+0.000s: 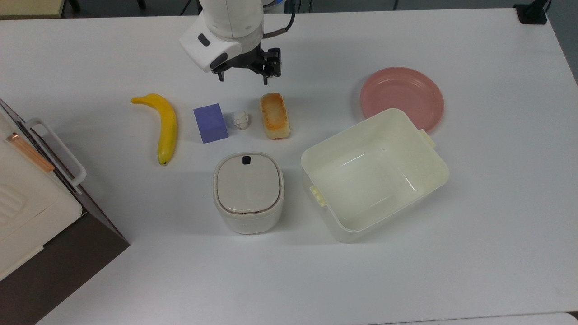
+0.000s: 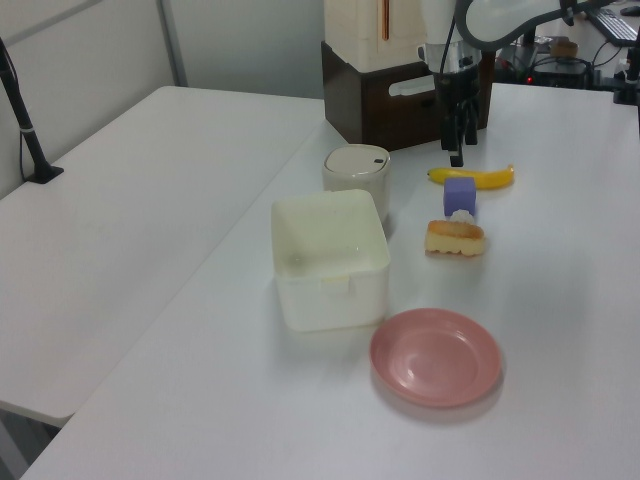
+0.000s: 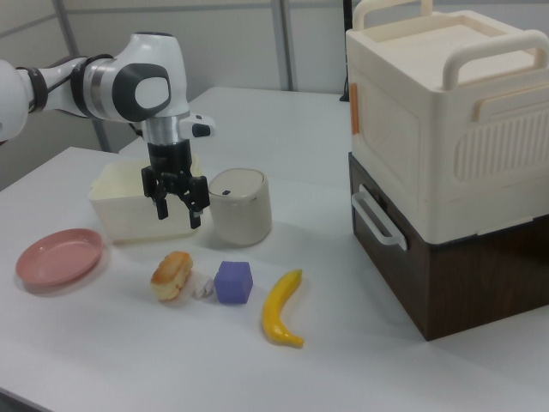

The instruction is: Open the trash can

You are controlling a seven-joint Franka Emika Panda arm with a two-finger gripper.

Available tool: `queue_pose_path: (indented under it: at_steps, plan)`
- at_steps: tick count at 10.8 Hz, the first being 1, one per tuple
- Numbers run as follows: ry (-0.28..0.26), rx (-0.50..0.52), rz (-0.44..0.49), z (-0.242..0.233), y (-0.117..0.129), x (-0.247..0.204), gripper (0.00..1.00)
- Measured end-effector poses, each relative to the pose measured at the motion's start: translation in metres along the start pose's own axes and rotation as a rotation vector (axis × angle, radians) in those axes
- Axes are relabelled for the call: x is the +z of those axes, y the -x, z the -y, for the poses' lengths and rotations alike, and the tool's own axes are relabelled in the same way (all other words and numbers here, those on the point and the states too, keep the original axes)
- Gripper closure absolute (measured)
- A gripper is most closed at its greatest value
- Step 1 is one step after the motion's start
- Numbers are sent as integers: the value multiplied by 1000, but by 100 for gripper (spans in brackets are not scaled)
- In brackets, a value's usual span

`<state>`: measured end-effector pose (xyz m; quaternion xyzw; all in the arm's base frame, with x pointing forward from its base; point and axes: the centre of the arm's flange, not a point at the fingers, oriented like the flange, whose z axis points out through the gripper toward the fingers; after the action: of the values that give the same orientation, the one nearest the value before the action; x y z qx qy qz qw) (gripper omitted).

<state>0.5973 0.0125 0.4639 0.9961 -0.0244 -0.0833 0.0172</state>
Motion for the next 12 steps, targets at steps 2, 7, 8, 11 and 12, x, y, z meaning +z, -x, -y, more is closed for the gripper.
queue_pose_path:
  at_steps: [2, 7, 8, 11, 12]
  plan:
    - [-2, -48, -43, 0, -4, -5, 33]
    - [-42, 10, -417, 8, -63, -26, 93]
    - [-48, 45, -473, 10, -78, -26, 94]
    - [-48, 68, -542, 16, -108, -5, 94]
    - [-43, 67, -527, 18, -114, 9, 94]
